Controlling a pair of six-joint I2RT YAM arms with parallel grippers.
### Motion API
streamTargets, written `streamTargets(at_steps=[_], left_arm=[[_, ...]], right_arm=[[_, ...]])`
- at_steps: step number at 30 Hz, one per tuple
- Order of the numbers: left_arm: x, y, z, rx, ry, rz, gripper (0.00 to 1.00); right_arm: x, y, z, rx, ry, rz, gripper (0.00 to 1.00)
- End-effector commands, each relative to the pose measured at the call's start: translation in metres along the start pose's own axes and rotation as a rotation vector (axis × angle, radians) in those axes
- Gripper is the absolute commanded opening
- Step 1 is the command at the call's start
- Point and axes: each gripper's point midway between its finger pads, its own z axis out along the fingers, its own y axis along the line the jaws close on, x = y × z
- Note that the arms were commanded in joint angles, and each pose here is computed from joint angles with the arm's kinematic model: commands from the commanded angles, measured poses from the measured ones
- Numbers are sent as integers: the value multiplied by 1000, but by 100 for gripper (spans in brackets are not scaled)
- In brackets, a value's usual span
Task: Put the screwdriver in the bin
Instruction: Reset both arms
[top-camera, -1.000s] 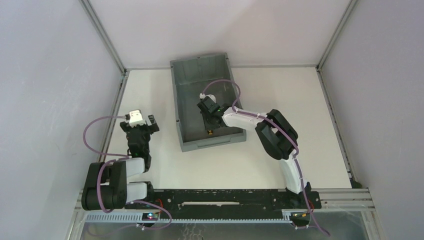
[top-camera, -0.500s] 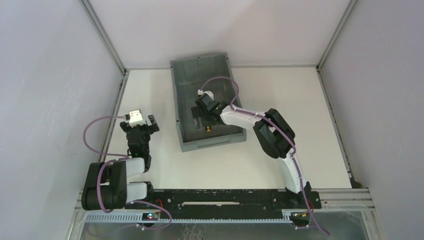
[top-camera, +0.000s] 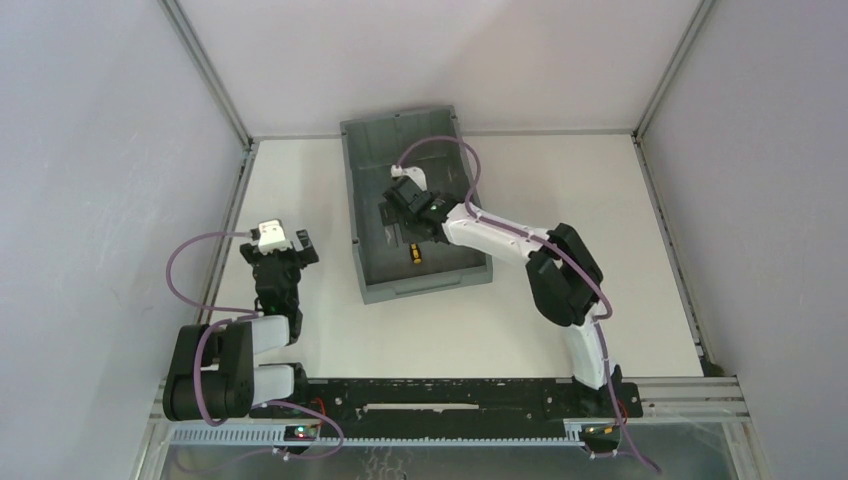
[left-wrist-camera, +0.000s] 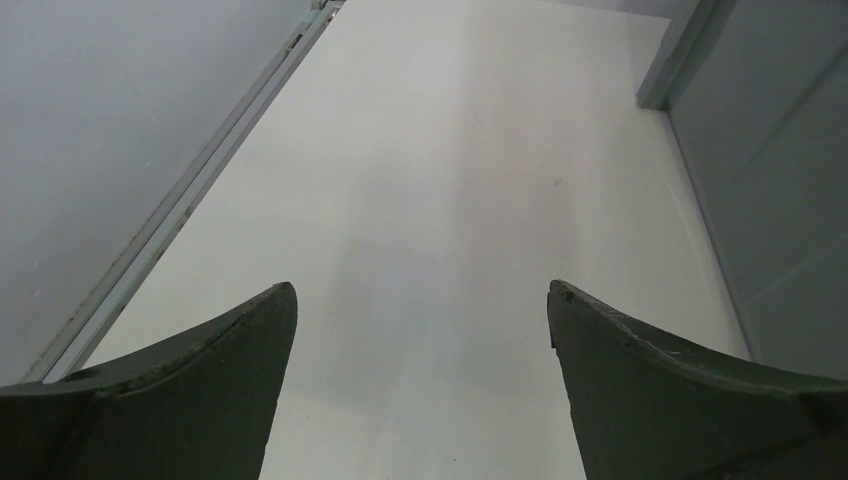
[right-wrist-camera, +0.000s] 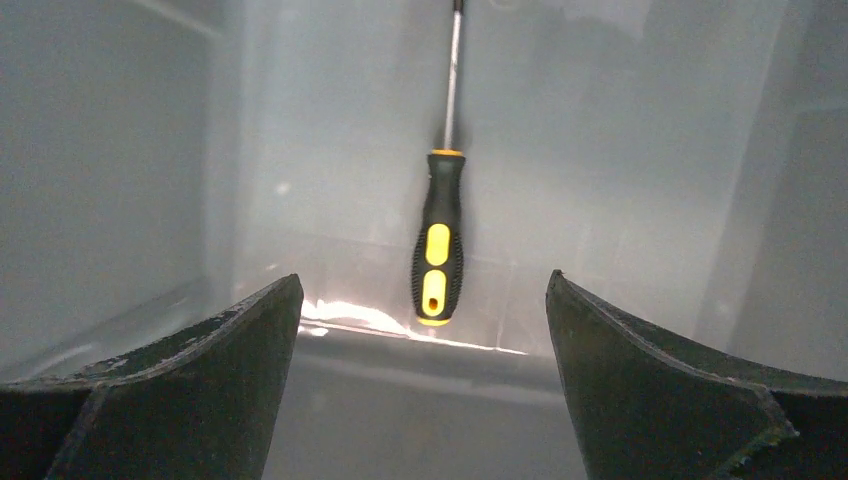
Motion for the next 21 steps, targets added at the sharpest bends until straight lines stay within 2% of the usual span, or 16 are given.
streamTargets(at_steps=[1, 13, 21], left_arm=[[-24, -1, 9, -9, -63, -18, 100], [-24, -2, 9, -9, -64, -19, 100], [-24, -2, 9, -7, -64, -19, 100]], right_arm=[[-62, 10, -75, -19, -172, 6, 100], [-125, 11, -196, -51, -340, -28, 100], [-157, -5, -261, -64, -470, -46, 99]])
